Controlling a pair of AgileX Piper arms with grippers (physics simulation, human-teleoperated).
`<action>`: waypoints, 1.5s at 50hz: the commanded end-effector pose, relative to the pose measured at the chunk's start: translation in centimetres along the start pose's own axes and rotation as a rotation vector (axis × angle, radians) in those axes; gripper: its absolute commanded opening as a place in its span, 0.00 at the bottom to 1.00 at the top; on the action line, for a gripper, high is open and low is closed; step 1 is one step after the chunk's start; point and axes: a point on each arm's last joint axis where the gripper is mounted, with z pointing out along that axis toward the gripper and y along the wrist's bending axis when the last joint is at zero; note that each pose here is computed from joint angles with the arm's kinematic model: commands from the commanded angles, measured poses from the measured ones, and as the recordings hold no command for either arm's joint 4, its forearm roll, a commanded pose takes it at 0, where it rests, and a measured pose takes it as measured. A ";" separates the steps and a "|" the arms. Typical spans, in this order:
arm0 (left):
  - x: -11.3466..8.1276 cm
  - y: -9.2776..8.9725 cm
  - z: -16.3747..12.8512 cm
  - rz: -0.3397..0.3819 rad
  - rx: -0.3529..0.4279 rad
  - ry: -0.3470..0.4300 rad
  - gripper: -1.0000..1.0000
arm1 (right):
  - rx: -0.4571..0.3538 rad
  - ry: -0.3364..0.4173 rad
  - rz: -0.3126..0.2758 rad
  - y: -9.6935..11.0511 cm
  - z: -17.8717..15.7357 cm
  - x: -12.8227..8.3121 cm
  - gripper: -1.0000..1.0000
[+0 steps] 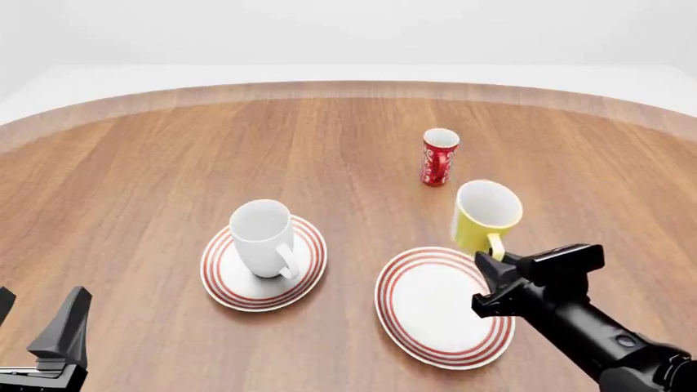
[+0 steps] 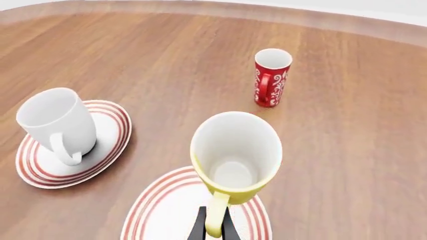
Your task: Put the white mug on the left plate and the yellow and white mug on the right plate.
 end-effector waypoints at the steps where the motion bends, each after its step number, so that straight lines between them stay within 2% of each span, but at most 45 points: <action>1: 0.0 0.0 0.0 0.000 0.000 0.000 1.00 | -0.024 0.011 -0.001 0.5 0.0 0.2 0.00; 32: 0.0 0.0 0.0 0.000 0.000 0.000 1.00 | -0.069 0.093 -0.001 1.6 1.3 1.8 0.00; 54: 0.0 0.0 0.0 0.000 0.000 0.000 1.00 | -0.070 0.131 0.019 1.6 1.8 3.3 0.00; 75: 0.0 0.0 0.0 0.000 0.000 0.000 1.00 | -0.068 0.156 0.025 1.6 1.9 3.8 0.00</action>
